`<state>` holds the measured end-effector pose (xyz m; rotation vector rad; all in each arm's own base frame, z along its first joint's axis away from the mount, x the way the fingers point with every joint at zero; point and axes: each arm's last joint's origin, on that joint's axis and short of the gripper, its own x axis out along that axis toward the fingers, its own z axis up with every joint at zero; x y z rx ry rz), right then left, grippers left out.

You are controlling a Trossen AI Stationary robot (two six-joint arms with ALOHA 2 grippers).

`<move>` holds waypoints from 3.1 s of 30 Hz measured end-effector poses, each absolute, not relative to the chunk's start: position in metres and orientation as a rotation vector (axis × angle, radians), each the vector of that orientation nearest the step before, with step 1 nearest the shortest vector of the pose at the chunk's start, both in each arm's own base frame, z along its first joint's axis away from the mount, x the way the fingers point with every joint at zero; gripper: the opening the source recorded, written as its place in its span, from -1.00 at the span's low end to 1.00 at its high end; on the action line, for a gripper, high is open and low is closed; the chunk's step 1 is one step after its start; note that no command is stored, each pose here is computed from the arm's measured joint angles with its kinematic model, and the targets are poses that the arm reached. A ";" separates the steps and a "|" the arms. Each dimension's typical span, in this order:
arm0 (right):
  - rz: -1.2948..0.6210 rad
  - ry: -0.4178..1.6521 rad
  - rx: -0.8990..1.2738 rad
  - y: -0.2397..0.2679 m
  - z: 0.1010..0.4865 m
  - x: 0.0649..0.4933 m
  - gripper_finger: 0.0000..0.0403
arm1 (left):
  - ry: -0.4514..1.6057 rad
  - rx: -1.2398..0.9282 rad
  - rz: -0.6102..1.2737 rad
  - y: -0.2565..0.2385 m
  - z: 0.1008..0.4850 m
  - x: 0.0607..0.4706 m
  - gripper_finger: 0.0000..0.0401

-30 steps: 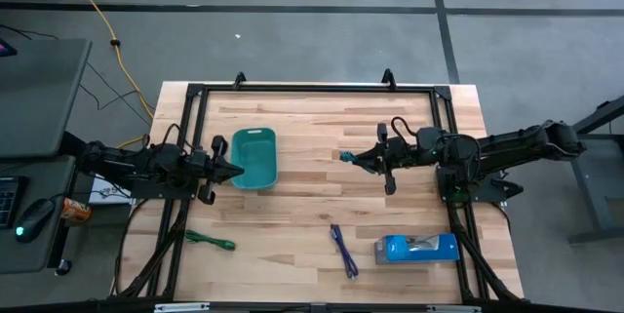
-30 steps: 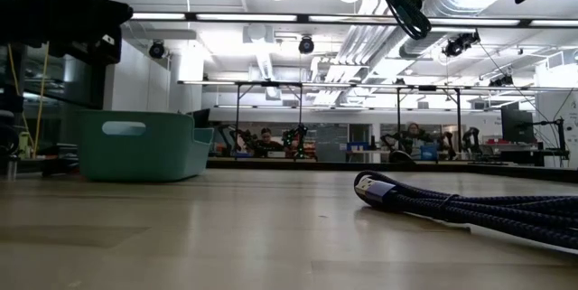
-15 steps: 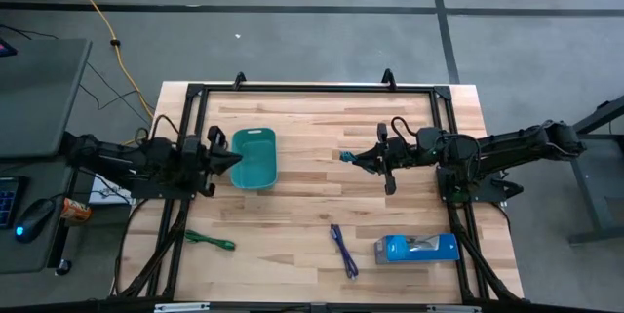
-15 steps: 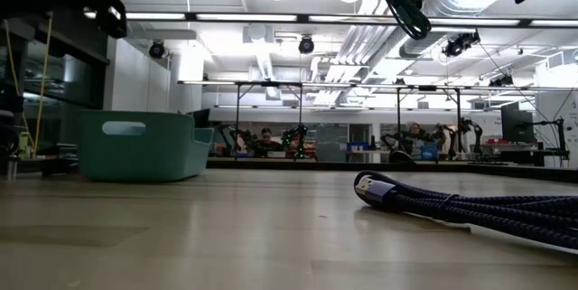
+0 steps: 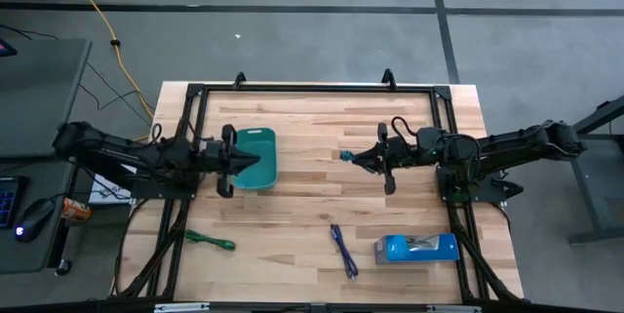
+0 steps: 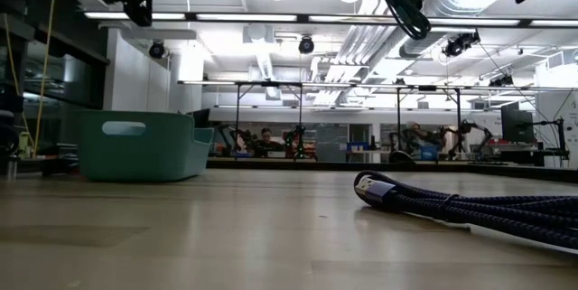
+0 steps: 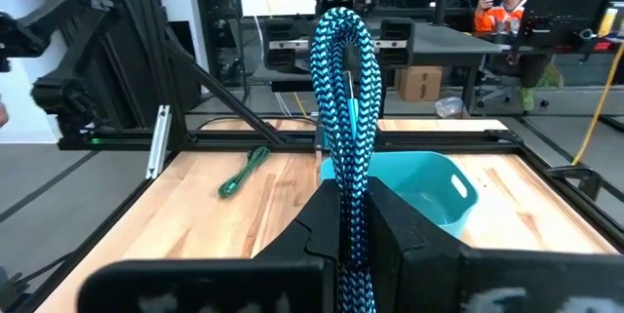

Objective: Pick and place USB-C Cables
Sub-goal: Put the blue charger cable into the bin

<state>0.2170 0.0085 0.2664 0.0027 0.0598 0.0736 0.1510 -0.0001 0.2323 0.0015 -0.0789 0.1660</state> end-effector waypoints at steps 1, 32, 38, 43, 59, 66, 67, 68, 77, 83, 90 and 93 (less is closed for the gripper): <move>0.069 0.061 0.002 0.008 0.266 0.217 -0.97 | -0.073 0.003 0.166 0.000 0.232 0.152 -1.00; 0.062 -0.127 0.057 0.009 0.261 0.248 -0.96 | -0.151 0.036 0.182 -0.001 0.218 0.192 -0.14; 0.082 -0.200 0.139 0.010 0.260 0.270 -0.96 | -0.196 0.024 0.187 -0.002 0.209 0.208 -0.14; 0.094 -0.186 0.175 0.011 0.259 0.294 -0.96 | -0.173 -0.009 0.186 -0.003 0.208 0.227 -0.14; 0.186 -0.165 0.171 0.025 0.258 0.338 -0.96 | -0.118 -0.088 0.176 -0.005 0.201 0.272 0.14; 0.196 -0.172 0.170 0.028 0.258 0.337 -0.96 | -0.112 -0.108 0.131 -0.007 0.200 0.288 0.28; 0.196 -0.172 0.170 0.028 0.258 0.337 -0.96 | -0.109 -0.112 0.121 -0.008 0.200 0.290 0.29; 0.196 -0.175 0.169 0.028 0.259 0.337 -0.96 | -0.106 -0.112 0.114 -0.009 0.199 0.294 0.30; 0.193 -0.163 0.153 0.028 0.257 0.337 -0.96 | -0.093 -0.114 0.101 -0.015 0.194 0.319 0.31; 0.192 -0.151 0.149 0.028 0.256 0.338 -0.96 | -0.100 -0.114 0.088 -0.019 0.196 0.322 0.30; 0.198 -0.152 0.153 0.029 0.256 0.338 -0.96 | -0.132 -0.145 0.129 -0.017 0.199 0.321 0.14; 0.199 -0.150 0.152 0.029 0.256 0.338 -0.96 | -0.134 -0.148 0.143 -0.017 0.199 0.321 -0.08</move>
